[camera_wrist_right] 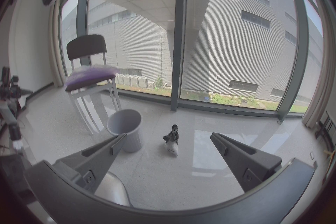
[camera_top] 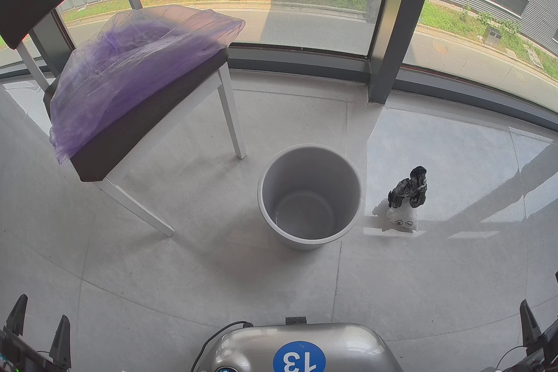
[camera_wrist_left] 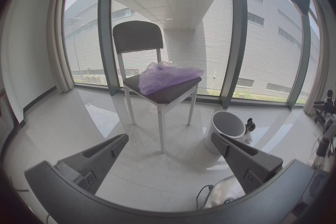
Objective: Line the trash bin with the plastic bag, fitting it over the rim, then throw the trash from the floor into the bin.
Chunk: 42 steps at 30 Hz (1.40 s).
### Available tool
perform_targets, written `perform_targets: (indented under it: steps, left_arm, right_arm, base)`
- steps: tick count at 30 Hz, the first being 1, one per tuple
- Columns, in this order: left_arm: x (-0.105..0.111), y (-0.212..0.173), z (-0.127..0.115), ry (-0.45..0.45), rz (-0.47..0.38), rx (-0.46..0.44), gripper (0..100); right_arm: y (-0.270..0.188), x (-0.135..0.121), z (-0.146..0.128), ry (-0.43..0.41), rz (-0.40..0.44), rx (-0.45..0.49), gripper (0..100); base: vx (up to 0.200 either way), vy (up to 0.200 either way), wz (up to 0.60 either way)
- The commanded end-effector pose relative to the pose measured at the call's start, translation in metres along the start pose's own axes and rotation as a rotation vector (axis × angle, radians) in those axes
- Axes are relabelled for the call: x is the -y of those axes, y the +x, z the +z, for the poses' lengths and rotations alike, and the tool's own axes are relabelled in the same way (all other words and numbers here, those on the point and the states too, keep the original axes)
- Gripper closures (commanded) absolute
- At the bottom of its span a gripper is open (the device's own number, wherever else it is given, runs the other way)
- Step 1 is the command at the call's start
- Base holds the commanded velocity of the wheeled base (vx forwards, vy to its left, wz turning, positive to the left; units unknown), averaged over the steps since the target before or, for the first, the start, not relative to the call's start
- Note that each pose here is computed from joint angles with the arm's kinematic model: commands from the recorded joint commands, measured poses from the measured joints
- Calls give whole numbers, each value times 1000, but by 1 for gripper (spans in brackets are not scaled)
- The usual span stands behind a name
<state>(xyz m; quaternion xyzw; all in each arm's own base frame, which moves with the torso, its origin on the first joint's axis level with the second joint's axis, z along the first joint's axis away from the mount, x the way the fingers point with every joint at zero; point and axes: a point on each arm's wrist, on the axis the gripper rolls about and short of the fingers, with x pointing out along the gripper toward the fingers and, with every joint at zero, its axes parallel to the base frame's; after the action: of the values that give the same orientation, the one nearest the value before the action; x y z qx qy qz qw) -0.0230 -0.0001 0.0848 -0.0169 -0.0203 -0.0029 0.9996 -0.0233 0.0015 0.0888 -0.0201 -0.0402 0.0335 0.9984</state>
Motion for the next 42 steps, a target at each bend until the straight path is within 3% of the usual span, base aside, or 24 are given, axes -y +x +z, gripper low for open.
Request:
perform_targets:
  steps: [1, 4, 6, 9, 13, 16, 19, 20, 21, 23, 30, 35, 39, 42]
  left_arm:
    - [1, -11, 44, -132, -15, 248, 0]
    - [1, -13, 49, -51, -12, 208, 0]
    - [1, -13, 50, 52, -1, 171, 0]
    - [0, -13, 62, 167, 2, 153, 0]
    - [2, 5, 99, 304, 30, 92, 0]
    - [1, 24, 120, 338, 80, 32, 0]
    - [1, 36, 126, 391, 102, -19, 0]
    - [1, 36, 126, 391, 102, -19, 0]
    - [1, 42, 125, 423, 107, -51, 0]
    - [1, 46, 125, 440, 119, -73, 0]
    - [0, 63, 122, 520, 163, -173, 0]
    - [0, 91, 124, 569, 168, -283, 0]
    - [0, 99, 127, 571, 164, -296, 0]
    - [-4, 129, 137, 571, 206, -333, 0]
  right_arm:
    - [-9, 0, 39, 257, 44, 172, 0]
    - [-9, 0, 36, 227, 56, 95, 0]
    - [-5, 0, 45, 175, 97, 58, 0]
    - [7, 1, 71, 145, 136, 38, 0]
    - [47, 5, 122, 142, 141, 55, 0]
    - [75, 7, 140, 141, 146, 105, 0]
    - [86, 6, 144, 143, 176, 135, 0]
    - [86, 6, 144, 143, 176, 135, 0]
    - [87, 3, 147, 155, 239, 144, 0]
    - [88, 1, 150, 165, 283, 147, 0]
    - [106, -3, 158, 179, 312, 133, 0]
    - [118, -4, 158, 269, 310, 107, 0]
    - [120, -4, 159, 293, 307, 104, 0]
    - [124, -4, 168, 364, 314, 116, 0]
  base:
    - [0, 0, 0]
    - [0, 0, 0]
    - [0, 0, 0]
    - [0, 0, 0]
    - [0, 0, 0]
    - [0, 0, 0]
    - [0, 0, 0]
    - [0, 0, 0]
    - [0, 0, 0]
    - [0, 0, 0]
    - [0, 0, 0]
    - [0, 0, 0]
    - [0, 0, 0]
    - [0, 0, 0]
